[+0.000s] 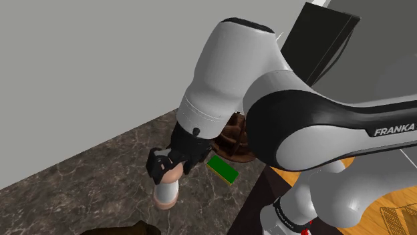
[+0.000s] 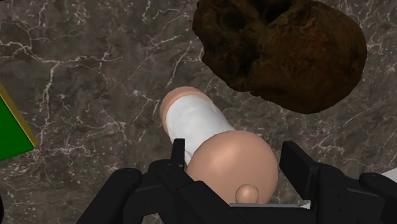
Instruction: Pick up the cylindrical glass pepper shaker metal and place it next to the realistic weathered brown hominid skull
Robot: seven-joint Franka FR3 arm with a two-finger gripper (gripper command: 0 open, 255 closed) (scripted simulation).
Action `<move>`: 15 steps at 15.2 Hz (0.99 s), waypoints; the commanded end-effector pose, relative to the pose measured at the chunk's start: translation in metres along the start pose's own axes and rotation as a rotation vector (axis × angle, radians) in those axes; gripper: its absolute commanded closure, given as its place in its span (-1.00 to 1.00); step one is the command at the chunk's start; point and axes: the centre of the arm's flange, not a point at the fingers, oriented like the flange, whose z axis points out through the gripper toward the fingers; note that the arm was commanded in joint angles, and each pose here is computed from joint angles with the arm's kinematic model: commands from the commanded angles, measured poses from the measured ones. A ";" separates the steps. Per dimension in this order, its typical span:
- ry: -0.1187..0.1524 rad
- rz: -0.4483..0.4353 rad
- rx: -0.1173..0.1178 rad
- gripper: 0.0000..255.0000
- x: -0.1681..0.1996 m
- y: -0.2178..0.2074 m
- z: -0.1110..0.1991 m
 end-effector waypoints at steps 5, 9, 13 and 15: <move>0.000 0.000 0.001 1.00 0.000 0.005 0.031; 0.000 0.000 0.001 1.00 -0.001 0.008 0.051; 0.000 0.000 0.001 1.00 -0.002 0.012 0.072; 0.000 0.000 0.001 1.00 -0.002 0.014 0.083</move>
